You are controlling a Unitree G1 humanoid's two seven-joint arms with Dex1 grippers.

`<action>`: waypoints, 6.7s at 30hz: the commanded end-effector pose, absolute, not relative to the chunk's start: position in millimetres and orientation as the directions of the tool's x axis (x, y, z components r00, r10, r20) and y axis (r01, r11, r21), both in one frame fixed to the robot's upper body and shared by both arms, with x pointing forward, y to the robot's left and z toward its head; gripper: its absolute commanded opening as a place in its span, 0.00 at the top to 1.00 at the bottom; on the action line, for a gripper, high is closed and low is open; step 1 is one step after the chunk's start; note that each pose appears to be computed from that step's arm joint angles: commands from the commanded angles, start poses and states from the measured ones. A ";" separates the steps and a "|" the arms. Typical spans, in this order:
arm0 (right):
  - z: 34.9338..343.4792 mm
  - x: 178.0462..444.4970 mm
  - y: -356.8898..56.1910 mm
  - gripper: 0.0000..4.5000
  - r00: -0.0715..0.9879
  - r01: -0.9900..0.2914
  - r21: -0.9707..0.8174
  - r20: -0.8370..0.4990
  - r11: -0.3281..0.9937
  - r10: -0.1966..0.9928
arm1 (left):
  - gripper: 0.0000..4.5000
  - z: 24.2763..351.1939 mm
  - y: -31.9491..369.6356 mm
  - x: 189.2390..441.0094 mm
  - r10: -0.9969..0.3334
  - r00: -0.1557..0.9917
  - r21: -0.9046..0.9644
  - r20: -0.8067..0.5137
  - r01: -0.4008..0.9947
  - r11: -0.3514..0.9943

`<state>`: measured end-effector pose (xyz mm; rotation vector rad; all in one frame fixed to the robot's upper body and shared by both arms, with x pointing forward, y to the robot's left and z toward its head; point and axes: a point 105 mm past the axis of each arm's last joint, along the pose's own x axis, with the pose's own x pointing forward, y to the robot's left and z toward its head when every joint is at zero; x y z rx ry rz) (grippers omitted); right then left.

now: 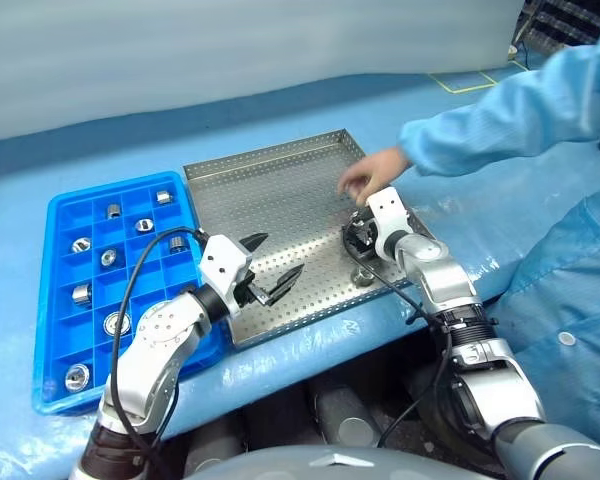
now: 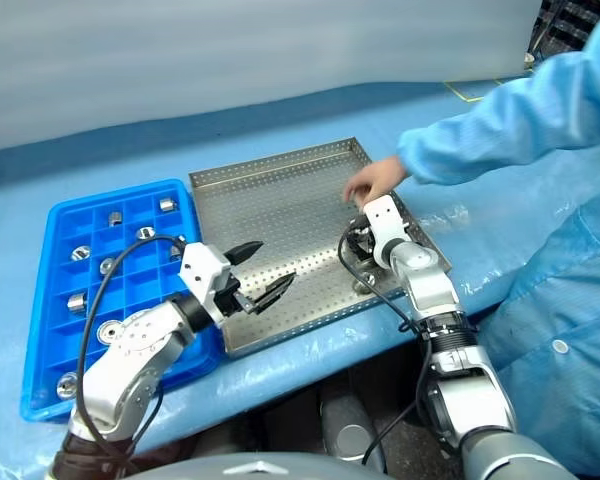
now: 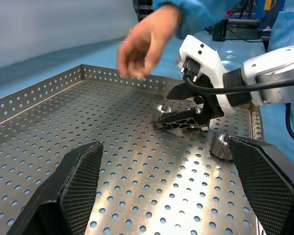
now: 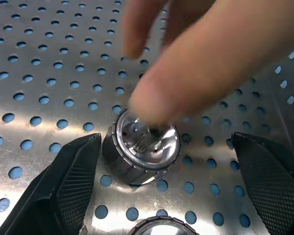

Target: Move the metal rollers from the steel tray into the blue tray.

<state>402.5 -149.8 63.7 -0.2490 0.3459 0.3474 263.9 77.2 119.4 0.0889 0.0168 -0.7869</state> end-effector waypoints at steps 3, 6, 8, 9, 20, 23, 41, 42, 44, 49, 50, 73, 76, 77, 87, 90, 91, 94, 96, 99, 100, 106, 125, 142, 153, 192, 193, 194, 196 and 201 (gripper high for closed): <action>68.2 405.5 -141.6 0.22 0.876 -0.396 -0.138 -0.355 0.908 0.328 | 0.01 123.4 77.9 265.6 -0.690 0.723 0.088 -0.038 0.690 0.718; 68.4 404.4 -138.2 0.43 0.872 -0.406 -0.134 -0.351 0.904 0.340 | 0.01 121.4 77.8 264.5 -0.688 0.725 0.082 -0.044 0.689 0.720; 67.1 403.9 -138.1 0.57 0.870 -0.408 -0.137 -0.357 0.903 0.340 | 0.01 120.6 78.0 264.4 -0.685 0.727 0.080 -0.047 0.687 0.722; 66.4 403.6 -138.1 0.65 0.869 -0.410 -0.141 -0.360 0.901 0.339 | 0.01 120.5 78.1 264.4 -0.684 0.728 0.078 -0.048 0.686 0.724; 96.0 391.8 -127.6 0.65 0.882 -0.438 -0.143 -0.259 0.888 0.393 | 0.01 120.6 76.6 265.4 -0.689 0.724 0.072 -0.046 0.690 0.720; 104.8 382.6 -119.1 0.65 0.869 -0.471 -0.138 -0.239 0.871 0.433 | 0.01 120.0 76.1 264.9 -0.692 0.720 0.070 -0.048 0.694 0.717; 117.8 331.0 -46.0 0.65 0.600 -0.797 -0.076 -0.206 0.599 0.773 | 0.01 136.7 165.8 283.0 -0.396 0.917 0.187 -0.048 0.397 0.898; 116.1 330.8 -42.5 0.65 0.589 -0.805 -0.069 -0.202 0.589 0.782 | 0.01 138.0 174.2 283.0 -0.365 0.930 0.201 -0.050 0.367 0.908; 112.5 333.2 -36.9 0.65 0.579 -0.811 -0.043 -0.196 0.583 0.791 | 0.01 140.2 186.8 282.2 -0.317 0.947 0.227 -0.053 0.321 0.919; 94.7 339.8 -24.3 0.65 0.555 -0.821 -0.008 -0.244 0.571 0.795 | 0.01 141.0 194.5 278.8 -0.287 0.956 0.237 -0.057 0.292 0.927; 91.2 340.7 -22.1 0.65 0.547 -0.825 0.003 -0.253 0.566 0.798 | 0.01 138.8 193.2 277.9 -0.290 0.955 0.227 -0.066 0.298 0.927; 95.8 348.1 -14.1 0.63 0.567 -0.819 -0.047 -0.221 0.572 0.794 | 0.01 127.3 194.0 272.5 -0.271 0.957 0.214 -0.102 0.287 0.934; 120.4 349.0 -10.5 0.63 0.573 -0.819 -0.062 -0.143 0.570 0.807 | 0.01 124.9 192.6 270.2 -0.278 0.955 0.201 -0.106 0.294 0.934; 128.9 349.2 -9.0 0.63 0.573 -0.819 -0.062 -0.117 0.570 0.811 | 0.01 124.2 192.6 268.7 -0.280 0.954 0.198 -0.107 0.296 0.934; 165.1 326.6 22.8 0.63 0.397 -0.917 -0.065 -0.038 0.394 0.917 | 0.01 116.3 218.0 237.4 -0.177 0.970 0.218 -0.166 0.211 0.953; 156.5 319.8 38.2 0.63 0.328 -0.943 -0.083 -0.079 0.322 0.941 | 0.01 122.1 234.1 218.3 -0.102 0.983 0.233 -0.155 0.137 0.963; 153.6 319.1 42.2 0.63 0.315 -0.947 -0.087 -0.089 0.308 0.945 | 0.01 124.2 237.6 212.9 -0.085 0.985 0.233 -0.148 0.118 0.965; 144.4 321.3 54.9 0.63 0.300 -0.952 -0.097 -0.107 0.291 0.948 | 0.01 128.1 248.1 195.9 -0.029 0.990 0.228 -0.140 0.060 0.972; 139.7 322.2 66.6 0.63 0.286 -0.957 -0.077 -0.102 0.279 0.953 | 0.01 127.2 253.4 183.6 0.011 0.988 0.237 -0.154 0.026 0.971; 136.8 318.2 81.8 0.63 0.238 -0.970 -0.075 -0.107 0.231 0.965 | 0.01 126.9 250.9 175.7 0.024 0.987 0.236 -0.157 0.014 0.972; 136.8 316.7 86.0 0.63 0.223 -0.973 -0.078 -0.108 0.215 0.969 | 0.01 126.9 249.1 174.8 0.023 0.988 0.233 -0.155 0.014 0.972; 141.6 308.3 103.7 0.63 0.148 -0.986 -0.097 -0.106 0.138 0.983 | 0.01 122.4 239.5 174.6 0.019 0.988 0.206 -0.152 0.013 0.978; 124.5 329.9 102.2 0.27 0.225 -0.970 -0.128 -0.172 0.205 0.959 | 0.01 113.1 213.1 197.4 -0.070 0.986 0.156 -0.149 0.093 0.983; 240.7 322.7 18.0 0.13 0.377 -0.926 0.137 0.268 0.353 0.887 | 0.01 163.8 142.6 246.3 -0.358 0.890 -0.328 0.280 0.440 0.836; 276.6 284.7 -7.6 0.13 0.320 -0.846 0.533 0.517 -0.007 0.794 | 0.01 193.0 82.7 261.3 -0.494 0.682 -0.607 0.539 0.722 0.334; 265.0 298.1 -2.4 0.12 0.383 -0.771 0.637 0.448 0.012 0.808 | 0.42 206.8 64.1 253.7 -0.552 0.568 -0.598 0.611 0.787 0.147; 264.9 298.1 -2.3 0.12 0.383 -0.771 0.637 0.448 0.012 0.808 | 0.42 206.7 63.8 253.5 -0.554 0.566 -0.598 0.610 0.788 0.148; 265.1 298.4 -2.2 0.12 0.384 -0.770 0.638 0.448 0.012 0.808 | 0.42 206.3 63.6 253.7 -0.556 0.567 -0.598 0.608 0.788 0.149; 265.7 298.5 -2.4 0.12 0.385 -0.770 0.638 0.450 0.011 0.806 | 0.42 204.8 63.0 254.3 -0.560 0.572 -0.601 0.600 0.784 0.156; 266.5 299.1 -3.3 0.12 0.392 -0.767 0.642 0.452 0.013 0.802 | 0.54 199.0 61.3 256.3 -0.569 0.591 -0.615 0.572 0.768 0.180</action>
